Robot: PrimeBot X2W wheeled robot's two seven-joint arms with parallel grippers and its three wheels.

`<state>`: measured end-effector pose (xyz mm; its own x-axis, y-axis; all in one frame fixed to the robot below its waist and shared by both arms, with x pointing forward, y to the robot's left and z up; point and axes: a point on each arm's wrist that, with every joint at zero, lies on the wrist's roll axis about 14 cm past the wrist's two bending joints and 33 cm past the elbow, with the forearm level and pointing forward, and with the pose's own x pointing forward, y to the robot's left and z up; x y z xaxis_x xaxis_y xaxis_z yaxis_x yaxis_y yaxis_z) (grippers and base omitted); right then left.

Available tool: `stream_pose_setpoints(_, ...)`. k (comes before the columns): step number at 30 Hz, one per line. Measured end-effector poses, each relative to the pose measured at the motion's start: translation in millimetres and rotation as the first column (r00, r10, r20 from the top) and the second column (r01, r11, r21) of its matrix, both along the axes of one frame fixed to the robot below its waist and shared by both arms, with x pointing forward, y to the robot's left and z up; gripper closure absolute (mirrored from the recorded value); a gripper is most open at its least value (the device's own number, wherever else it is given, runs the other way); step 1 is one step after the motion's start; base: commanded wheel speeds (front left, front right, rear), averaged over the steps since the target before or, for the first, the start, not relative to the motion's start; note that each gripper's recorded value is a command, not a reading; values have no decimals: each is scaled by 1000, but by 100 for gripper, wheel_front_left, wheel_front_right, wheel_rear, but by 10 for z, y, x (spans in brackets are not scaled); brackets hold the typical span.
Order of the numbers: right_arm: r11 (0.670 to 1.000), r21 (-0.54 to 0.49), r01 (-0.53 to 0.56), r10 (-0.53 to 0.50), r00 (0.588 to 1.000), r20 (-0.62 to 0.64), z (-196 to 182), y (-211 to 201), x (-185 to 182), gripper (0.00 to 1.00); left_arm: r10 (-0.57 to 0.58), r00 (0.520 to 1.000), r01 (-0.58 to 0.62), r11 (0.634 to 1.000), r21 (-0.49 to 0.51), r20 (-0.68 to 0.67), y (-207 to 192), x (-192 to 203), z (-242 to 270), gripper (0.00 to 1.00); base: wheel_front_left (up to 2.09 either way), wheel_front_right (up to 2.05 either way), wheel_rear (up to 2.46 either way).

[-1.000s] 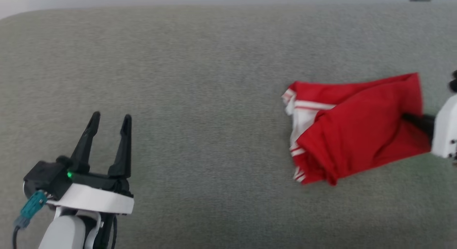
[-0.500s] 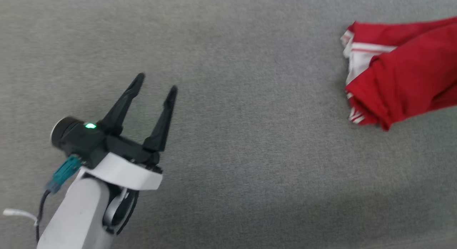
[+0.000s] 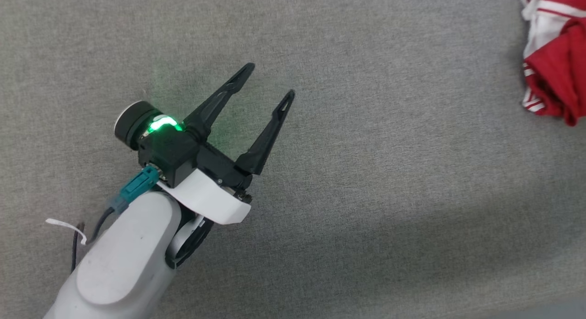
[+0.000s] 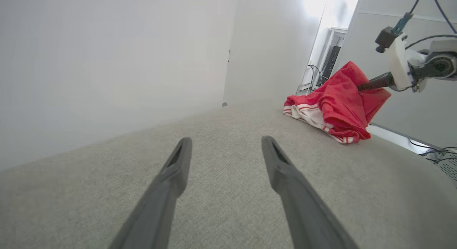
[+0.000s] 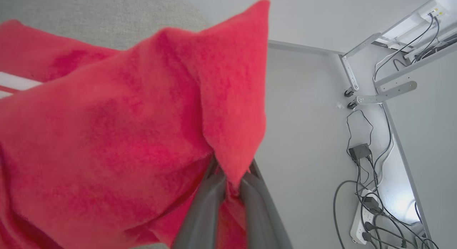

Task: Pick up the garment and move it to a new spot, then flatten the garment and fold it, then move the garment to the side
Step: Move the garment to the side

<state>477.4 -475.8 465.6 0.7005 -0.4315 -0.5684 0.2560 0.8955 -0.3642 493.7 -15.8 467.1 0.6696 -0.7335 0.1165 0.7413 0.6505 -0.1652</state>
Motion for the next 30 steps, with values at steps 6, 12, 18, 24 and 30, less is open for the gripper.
stream_pose_setpoints(6, 999, -32, 36, -36, 999, -14, -192, -68, 35, 100, -14, 1000, 14, 1000, 8, -14, -16, 32, -88, 0, 0, 0, 0)
stream_pose_setpoints(12, 998, -34, 53, -53, 999, 6, -250, -50, 95, 0, 5, 1000, -5, 1000, 20, -6, 65, 69, -64, 0, 0, 0, 0)
stream_pose_setpoints(18, 998, -20, 63, -61, 994, 88, -56, -27, 150, 0, 47, 999, -48, 999, 23, 23, 192, 104, 73, 0, 0, 0, 0)
stream_pose_setpoints(24, 999, 13, 38, -40, 977, 210, 166, 117, 230, 0, 100, 994, -101, 995, 17, 40, 346, 80, 211, 0, 0, 0, 0)
stream_pose_setpoints(30, 996, 42, -73, 54, 937, 345, 384, 515, 364, 0, 177, 983, -178, 984, 13, 52, 579, 27, 335, 0, 0, 0, 0)
